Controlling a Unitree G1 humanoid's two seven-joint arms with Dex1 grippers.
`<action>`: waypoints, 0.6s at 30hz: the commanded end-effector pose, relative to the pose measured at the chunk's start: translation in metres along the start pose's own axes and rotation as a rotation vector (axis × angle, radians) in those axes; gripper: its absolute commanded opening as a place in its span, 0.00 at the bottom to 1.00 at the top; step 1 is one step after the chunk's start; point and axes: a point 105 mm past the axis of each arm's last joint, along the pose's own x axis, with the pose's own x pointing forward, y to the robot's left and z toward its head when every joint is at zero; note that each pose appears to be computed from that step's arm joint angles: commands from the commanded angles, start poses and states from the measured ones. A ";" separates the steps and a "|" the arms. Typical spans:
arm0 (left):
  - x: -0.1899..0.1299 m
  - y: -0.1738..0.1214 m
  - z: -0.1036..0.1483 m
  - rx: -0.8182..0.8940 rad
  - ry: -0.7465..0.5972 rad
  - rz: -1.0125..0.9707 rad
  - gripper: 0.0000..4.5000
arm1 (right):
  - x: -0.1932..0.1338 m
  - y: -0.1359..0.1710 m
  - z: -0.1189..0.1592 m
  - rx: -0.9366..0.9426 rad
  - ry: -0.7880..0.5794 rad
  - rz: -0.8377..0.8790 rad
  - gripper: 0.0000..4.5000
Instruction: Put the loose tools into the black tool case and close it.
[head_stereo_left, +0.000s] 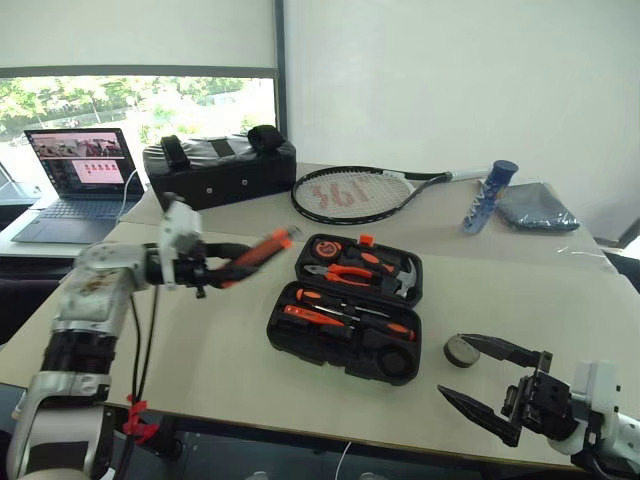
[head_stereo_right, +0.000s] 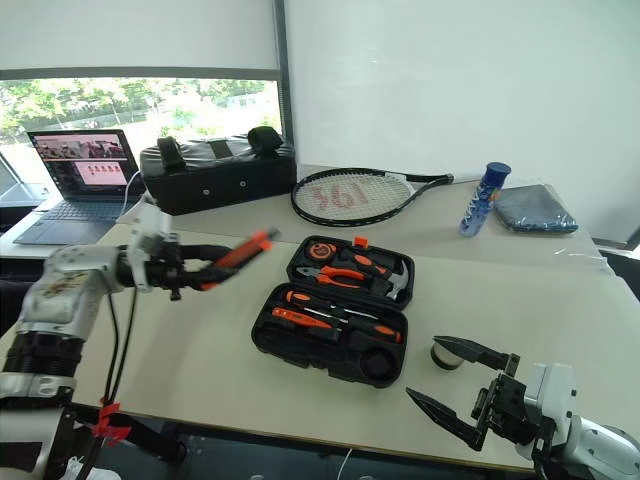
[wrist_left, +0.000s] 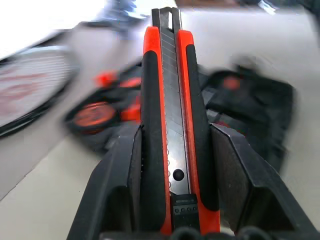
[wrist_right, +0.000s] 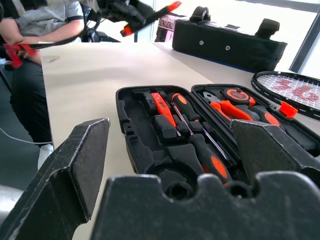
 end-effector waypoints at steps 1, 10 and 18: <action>0.035 -0.009 -0.003 0.100 0.106 -0.177 0.36 | 0.001 0.005 0.010 -0.028 -0.027 0.008 1.00; 0.085 -0.014 -0.029 0.153 0.250 -0.245 0.36 | -0.001 0.017 0.010 -0.017 -0.021 -0.025 1.00; 0.086 -0.014 -0.043 0.205 0.327 -0.280 0.36 | -0.003 0.021 0.008 -0.014 -0.013 -0.046 1.00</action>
